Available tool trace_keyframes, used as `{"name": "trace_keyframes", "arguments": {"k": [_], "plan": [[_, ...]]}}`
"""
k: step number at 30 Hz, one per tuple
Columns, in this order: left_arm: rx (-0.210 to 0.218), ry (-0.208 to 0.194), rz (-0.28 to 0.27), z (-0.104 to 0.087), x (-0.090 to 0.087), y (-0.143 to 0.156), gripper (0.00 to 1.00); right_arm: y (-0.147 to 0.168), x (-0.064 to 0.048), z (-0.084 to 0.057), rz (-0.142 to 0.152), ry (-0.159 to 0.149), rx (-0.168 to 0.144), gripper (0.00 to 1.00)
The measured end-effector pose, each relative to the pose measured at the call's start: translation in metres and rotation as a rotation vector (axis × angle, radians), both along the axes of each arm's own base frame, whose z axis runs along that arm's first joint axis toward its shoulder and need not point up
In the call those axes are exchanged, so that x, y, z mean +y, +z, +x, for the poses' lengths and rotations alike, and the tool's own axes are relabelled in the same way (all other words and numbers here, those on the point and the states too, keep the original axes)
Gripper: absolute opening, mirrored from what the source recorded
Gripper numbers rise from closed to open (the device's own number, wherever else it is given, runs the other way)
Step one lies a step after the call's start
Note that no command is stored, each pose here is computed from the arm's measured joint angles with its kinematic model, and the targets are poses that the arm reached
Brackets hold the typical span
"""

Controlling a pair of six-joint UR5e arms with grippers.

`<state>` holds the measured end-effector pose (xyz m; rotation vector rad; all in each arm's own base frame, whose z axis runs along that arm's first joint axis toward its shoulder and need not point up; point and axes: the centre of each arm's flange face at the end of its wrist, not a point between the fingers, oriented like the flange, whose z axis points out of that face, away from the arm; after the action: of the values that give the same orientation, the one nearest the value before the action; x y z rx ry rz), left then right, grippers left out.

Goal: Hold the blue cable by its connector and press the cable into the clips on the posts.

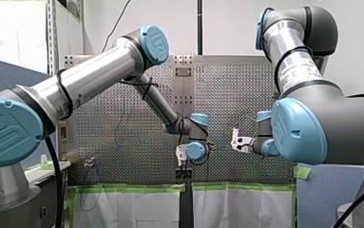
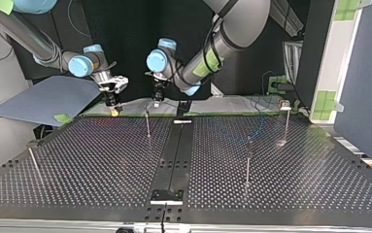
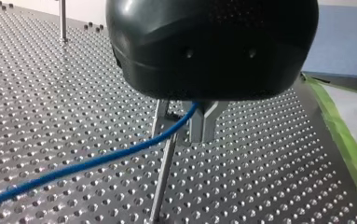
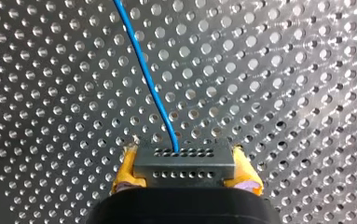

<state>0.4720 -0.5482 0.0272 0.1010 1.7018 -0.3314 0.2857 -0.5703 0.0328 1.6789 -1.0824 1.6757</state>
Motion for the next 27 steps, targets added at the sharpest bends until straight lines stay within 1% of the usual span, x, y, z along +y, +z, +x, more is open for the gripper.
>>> {"name": "trace_keyframes", "arguments": {"k": [7, 21, 27], "plan": [[-0.012, -0.005, -0.016, 0.014, 0.001, 0.007, 0.02, 0.003, -0.004, 0.000, -0.009, -0.007, -0.001, 0.00], [-0.013, -0.004, -0.023, 0.026, 0.008, 0.009, 0.02, 0.008, -0.011, 0.001, -0.025, -0.007, -0.004, 0.00], [-0.020, 0.002, -0.034, 0.036, 0.010, 0.014, 0.02, 0.010, -0.013, 0.002, -0.031, -0.008, -0.005, 0.00]]}}
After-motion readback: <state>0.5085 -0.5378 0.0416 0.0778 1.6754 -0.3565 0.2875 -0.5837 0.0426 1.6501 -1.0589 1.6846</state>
